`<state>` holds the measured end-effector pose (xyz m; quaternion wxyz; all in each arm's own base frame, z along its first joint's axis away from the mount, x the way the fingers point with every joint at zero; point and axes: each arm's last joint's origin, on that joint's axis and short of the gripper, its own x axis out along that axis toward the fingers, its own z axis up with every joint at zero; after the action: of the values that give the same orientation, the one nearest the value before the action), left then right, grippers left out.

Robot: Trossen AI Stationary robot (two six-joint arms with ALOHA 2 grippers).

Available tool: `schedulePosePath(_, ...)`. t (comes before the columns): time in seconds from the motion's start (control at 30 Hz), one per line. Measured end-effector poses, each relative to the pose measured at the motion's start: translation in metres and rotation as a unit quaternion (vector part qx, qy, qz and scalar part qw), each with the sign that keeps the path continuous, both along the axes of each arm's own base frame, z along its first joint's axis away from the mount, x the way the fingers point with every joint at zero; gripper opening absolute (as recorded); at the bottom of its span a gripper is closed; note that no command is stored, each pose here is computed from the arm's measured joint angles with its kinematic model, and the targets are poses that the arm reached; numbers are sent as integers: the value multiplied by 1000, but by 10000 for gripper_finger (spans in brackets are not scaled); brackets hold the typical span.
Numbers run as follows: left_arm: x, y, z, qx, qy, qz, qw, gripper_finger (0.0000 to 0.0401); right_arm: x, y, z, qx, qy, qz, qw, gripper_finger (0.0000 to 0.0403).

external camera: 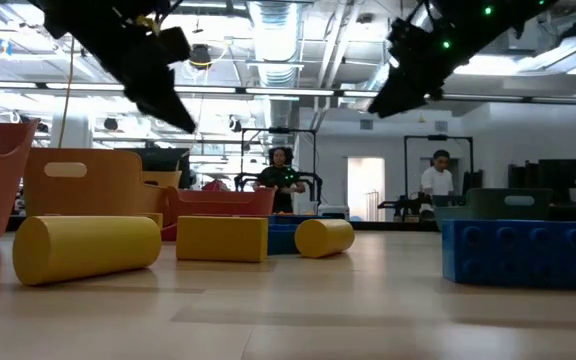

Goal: Sort blocks
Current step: Put the yellow wooden block into the yellow bin

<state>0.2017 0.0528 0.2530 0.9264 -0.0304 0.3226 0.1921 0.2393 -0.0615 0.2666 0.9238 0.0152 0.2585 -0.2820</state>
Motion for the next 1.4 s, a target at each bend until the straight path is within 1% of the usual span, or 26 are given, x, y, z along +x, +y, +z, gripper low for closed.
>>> schedulePosePath(0.1, -3, -1, -4, -19, 23, 11, 999, 112, 15, 22, -9, 8, 0, 39, 999, 260)
schedulePosePath(0.17, -6, -2, -2, -24, 46, 12, 999, 112, 22, 34, -12, -1, -8, 50, 999, 260)
schedulePosePath(0.23, -5, -1, 3, -26, 60, 11, 998, 112, 28, 44, -13, -7, -18, 57, 998, 260)
schedulePosePath(0.4, 0, 0, 18, -30, 86, 11, 996, 112, 36, 61, -17, -1, -39, 70, 997, 260)
schedulePosePath(0.47, 2, 1, 18, -30, 101, 8, 994, 112, 41, 64, -20, -4, -47, 64, 997, 260)
schedulePosePath(0.57, 6, 1, 13, -31, 121, 5, 992, 112, 48, 69, -27, -7, -51, 66, 997, 260)
schedulePosePath(0.67, 6, 2, 4, -39, 161, 4, 986, 114, 56, 74, -34, -5, -55, 71, 996, 260)
schedulePosePath(0.73, 7, 2, -2, -47, 188, 6, 981, 123, 59, 77, -35, -4, -67, 76, 995, 260)
schedulePosePath(0.87, 9, 2, -14, -59, 235, 8, 970, 159, 62, 76, -28, -6, -104, 76, 992, 260)
schedulePosePath(1.0, 13, 3, -28, -67, 283, 5, 957, 201, 58, 75, -17, -6, -131, 74, 989, 260)
schedulePosePath(1.13, 21, 5, -40, -68, 307, 0, 949, 227, 56, 82, -17, -5, -126, 86, 988, 260)
schedulePosePath(1.3, 32, 9, -55, -68, 333, 0, 940, 231, 56, 88, -18, -5, -121, 96, 988, 260)
schedulePosePath(1.4, 38, 13, -61, -49, 340, 4, 939, 231, 56, 88, -17, -10, -120, 98, 988, 260)
